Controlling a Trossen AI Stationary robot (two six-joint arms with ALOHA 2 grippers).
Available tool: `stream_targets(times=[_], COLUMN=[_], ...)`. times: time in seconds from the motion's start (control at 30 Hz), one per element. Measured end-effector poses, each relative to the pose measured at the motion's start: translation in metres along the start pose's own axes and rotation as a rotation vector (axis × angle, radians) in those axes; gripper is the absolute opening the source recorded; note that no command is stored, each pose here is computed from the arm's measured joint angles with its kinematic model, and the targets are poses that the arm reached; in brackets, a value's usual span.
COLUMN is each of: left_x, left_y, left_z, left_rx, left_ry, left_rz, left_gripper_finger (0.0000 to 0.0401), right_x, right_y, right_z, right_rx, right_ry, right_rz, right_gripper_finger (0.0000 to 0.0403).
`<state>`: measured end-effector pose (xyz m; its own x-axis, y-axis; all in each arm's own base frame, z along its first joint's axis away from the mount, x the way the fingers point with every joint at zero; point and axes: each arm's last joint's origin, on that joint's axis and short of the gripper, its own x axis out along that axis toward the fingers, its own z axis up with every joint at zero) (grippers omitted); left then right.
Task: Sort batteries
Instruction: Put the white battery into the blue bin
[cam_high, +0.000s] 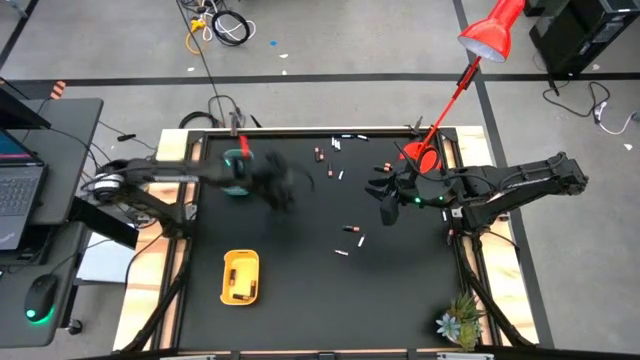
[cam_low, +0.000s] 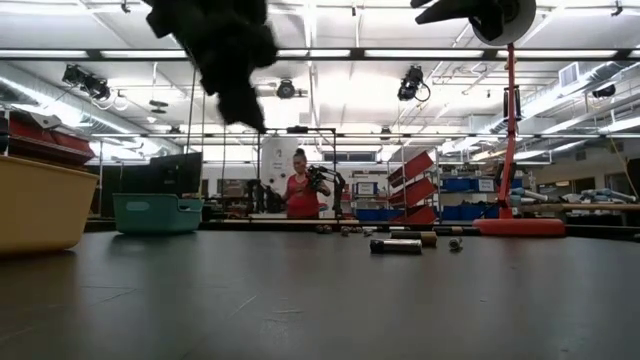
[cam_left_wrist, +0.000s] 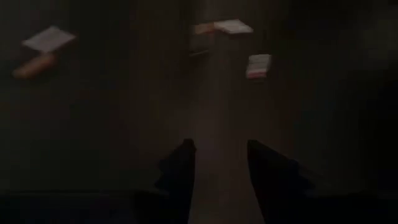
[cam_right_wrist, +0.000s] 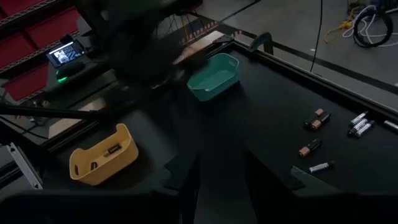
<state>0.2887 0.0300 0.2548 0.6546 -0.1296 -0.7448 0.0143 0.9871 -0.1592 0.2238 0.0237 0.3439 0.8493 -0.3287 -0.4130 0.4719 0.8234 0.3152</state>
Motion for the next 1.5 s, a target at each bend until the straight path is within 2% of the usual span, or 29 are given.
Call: stream_targets(times=[0.1,0.2,0.33,0.53,0.67,0.77,1.07,1.17,1.27,1.3,1.5], left_x=[0.031,0.061,0.097,0.136,0.151,0.160,0.193,0.195,0.193,0.192,0.191], left_y=[-0.035,-0.052,-0.055,-0.055,-0.057,-0.056,-0.052,-0.056,-0.056,-0.056,-0.056], left_z=[0.008,0.010,0.009,0.029,0.045,0.048,0.025,0.019,0.015,0.013,0.011], left_rx=[0.111,0.080,0.008,0.027,0.080,0.105,0.129,0.175,0.209,0.211,0.194], left_ry=[-0.068,-0.108,-0.059,-0.026,-0.033,-0.026,0.083,0.134,0.194,0.208,0.226], left_rz=[-0.094,-0.134,-0.112,-0.074,-0.056,-0.055,-0.034,0.035,0.044,0.046,0.053], left_gripper_finger=[0.0152,0.0152,0.0152,0.0152,0.0152,0.0152,0.0149,0.0118,0.0036,0.0024,0.0020], right_x=[0.000,0.000,0.000,0.000,0.000,-0.001,-0.002,-0.002,-0.002,-0.002,-0.001], right_y=[-0.001,-0.001,0.000,0.000,0.001,0.002,0.003,0.003,0.003,0.003,0.002], right_z=[0.001,0.001,0.001,0.001,0.000,-0.001,-0.002,-0.002,-0.002,-0.002,-0.001], right_rx=[-0.007,-0.007,-0.005,0.000,0.010,0.007,0.011,0.011,0.011,0.011,0.007], right_ry=[-0.004,-0.004,-0.002,-0.001,0.004,0.009,0.012,0.012,0.011,0.009,0.002], right_rz=[-0.002,-0.002,0.006,0.009,0.014,0.023,0.028,0.029,0.028,0.025,0.014], right_gripper_finger=[0.0127,0.0127,0.0127,0.0127,0.0127,0.0127,0.0127,0.0127,0.0127,0.0127,0.0127])
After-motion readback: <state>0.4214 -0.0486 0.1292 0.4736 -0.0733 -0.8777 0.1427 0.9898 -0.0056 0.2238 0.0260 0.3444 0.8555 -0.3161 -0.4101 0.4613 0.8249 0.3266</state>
